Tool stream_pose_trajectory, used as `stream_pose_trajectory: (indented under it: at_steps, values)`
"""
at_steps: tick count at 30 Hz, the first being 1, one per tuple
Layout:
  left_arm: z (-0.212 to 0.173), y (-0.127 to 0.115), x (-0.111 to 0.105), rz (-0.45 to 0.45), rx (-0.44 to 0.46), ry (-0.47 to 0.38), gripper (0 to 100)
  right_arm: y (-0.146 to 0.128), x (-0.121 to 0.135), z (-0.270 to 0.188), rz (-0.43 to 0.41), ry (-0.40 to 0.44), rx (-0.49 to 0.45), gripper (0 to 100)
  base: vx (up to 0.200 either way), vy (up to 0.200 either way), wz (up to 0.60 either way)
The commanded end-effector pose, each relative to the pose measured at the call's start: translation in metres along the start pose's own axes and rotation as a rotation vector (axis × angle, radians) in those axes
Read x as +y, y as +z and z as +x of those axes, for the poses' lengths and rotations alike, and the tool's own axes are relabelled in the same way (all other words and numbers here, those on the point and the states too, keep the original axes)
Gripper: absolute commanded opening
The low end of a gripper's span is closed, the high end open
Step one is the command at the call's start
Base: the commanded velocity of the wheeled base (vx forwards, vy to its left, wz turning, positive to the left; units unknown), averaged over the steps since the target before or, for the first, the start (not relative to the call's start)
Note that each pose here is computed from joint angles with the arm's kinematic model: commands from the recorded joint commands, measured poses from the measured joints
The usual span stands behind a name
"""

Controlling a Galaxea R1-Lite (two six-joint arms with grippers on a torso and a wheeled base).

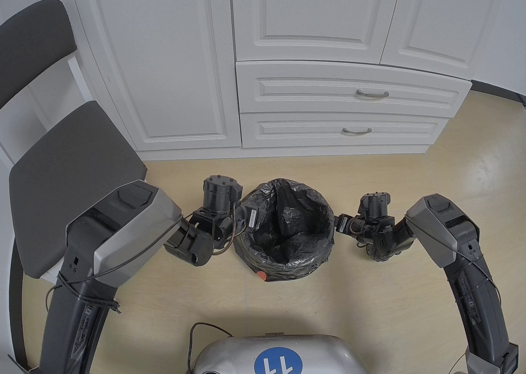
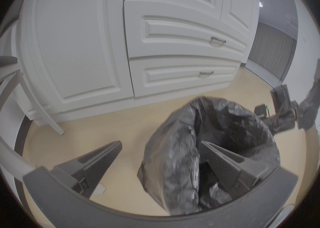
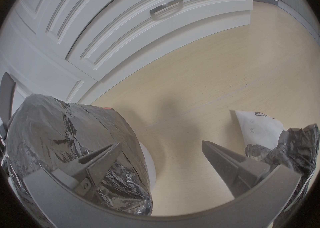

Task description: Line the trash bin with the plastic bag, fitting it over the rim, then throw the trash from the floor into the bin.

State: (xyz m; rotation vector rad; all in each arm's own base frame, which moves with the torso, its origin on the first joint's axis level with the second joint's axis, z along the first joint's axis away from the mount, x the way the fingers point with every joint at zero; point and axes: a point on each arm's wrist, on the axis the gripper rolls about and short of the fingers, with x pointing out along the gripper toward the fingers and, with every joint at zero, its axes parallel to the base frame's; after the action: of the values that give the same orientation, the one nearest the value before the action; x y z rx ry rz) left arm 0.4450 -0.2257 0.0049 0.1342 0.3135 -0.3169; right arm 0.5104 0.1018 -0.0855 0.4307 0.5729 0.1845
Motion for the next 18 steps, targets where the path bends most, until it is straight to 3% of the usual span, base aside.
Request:
stream_pose_trajectory:
  at_steps: [1, 6, 10, 14, 18]
  values:
    - [-0.020, 0.004, 0.022, -0.017, -0.004, 0.028, 100, 0.000, 0.000, 0.000, 0.003, -0.006, 0.000, 100, 0.000, 0.000, 0.00]
    - [-0.024, -0.001, 0.045, -0.051, -0.048, 0.081, 100, -0.001, -0.001, 0.000, 0.005, -0.016, -0.001, 100, 0.000, 0.000, 0.00]
    - [-0.036, -0.019, 0.057, -0.124, -0.062, 0.105, 100, 0.000, -0.001, 0.000, 0.017, -0.022, -0.003, 100, 0.000, 0.000, 0.00]
    - [-0.051, -0.046, 0.071, -0.140, -0.011, 0.134, 100, 0.000, -0.002, -0.001, 0.022, -0.045, -0.010, 100, 0.000, 0.000, 0.00]
    - [-0.058, -0.063, 0.072, -0.129, 0.071, 0.106, 100, 0.000, -0.002, -0.001, 0.023, -0.047, -0.011, 100, 0.000, 0.000, 0.00]
